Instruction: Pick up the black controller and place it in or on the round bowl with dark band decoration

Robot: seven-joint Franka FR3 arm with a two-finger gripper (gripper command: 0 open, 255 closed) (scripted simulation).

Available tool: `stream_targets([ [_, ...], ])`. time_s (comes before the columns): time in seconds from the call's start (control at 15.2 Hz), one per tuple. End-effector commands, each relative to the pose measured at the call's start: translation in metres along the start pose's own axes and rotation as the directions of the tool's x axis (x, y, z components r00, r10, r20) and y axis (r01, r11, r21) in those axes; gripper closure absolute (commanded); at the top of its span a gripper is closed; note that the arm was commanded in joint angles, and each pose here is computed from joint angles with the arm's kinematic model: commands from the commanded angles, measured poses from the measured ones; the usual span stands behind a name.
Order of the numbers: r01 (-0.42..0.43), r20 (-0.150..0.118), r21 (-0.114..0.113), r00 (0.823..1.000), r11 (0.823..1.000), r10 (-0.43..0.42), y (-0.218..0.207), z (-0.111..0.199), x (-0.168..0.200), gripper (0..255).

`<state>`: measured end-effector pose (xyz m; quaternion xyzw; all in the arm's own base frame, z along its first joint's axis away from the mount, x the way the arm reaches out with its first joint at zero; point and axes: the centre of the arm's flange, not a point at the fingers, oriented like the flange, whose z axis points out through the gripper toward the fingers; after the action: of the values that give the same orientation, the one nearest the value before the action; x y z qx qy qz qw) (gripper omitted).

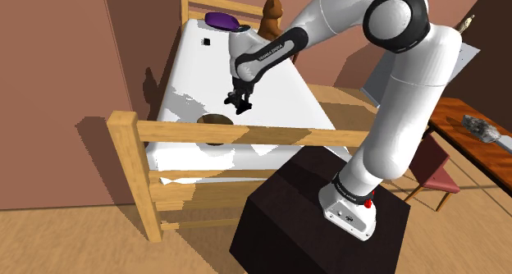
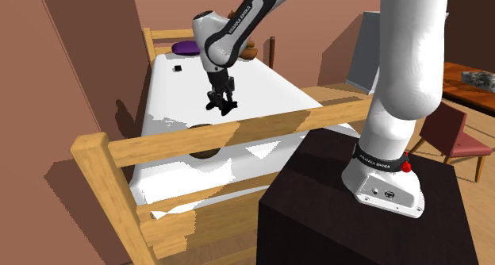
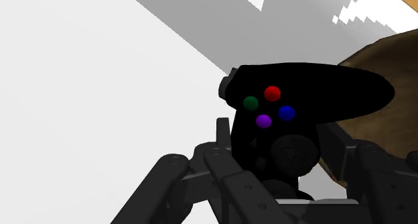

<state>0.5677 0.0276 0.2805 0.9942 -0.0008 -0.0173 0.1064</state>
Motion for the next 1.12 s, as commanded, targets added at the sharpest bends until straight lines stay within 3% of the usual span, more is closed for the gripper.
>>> stream_targets([
  [0.0,-0.001,0.0,0.0,1.0,1.0,0.001,-0.028,-0.007,0.003,255],
  [0.4,-0.001,0.0,0.0,1.0,1.0,0.001,-0.114,-0.026,0.013,255],
  [1.06,-0.001,0.0,0.0,1.0,1.0,0.001,-0.125,0.025,0.015,255],
])
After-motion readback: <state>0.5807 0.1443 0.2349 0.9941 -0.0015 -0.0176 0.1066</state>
